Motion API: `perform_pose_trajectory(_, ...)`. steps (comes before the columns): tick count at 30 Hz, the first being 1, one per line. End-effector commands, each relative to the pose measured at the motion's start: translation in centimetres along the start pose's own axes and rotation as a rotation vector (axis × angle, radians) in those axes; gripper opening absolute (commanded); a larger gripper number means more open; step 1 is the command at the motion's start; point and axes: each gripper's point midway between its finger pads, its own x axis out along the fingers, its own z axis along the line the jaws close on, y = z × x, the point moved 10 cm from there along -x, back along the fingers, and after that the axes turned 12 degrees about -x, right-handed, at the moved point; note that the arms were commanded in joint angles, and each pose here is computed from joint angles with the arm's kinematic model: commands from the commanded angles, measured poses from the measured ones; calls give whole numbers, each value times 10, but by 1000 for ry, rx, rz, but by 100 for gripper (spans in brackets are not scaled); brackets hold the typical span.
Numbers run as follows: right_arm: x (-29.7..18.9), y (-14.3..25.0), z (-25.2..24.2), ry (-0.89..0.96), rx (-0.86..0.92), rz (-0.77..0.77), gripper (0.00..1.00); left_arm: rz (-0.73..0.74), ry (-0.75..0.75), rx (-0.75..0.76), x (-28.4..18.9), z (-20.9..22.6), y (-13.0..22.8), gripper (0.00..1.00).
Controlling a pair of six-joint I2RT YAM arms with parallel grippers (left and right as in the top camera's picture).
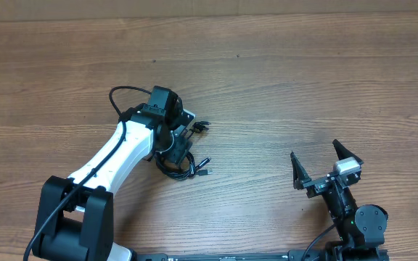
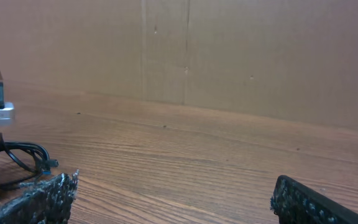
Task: Untangle cables
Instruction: 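Lower the left gripper and grasp the black cable bundle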
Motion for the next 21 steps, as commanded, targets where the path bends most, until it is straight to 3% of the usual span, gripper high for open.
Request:
perform_pose_trajectory(1,0,3,0,12,7,4,100,-2,13,22,5,-2,1,66)
perform_pose_trajectory(21,0,3,0,12,7,4,100,21,57,78,18,-4,14,57)
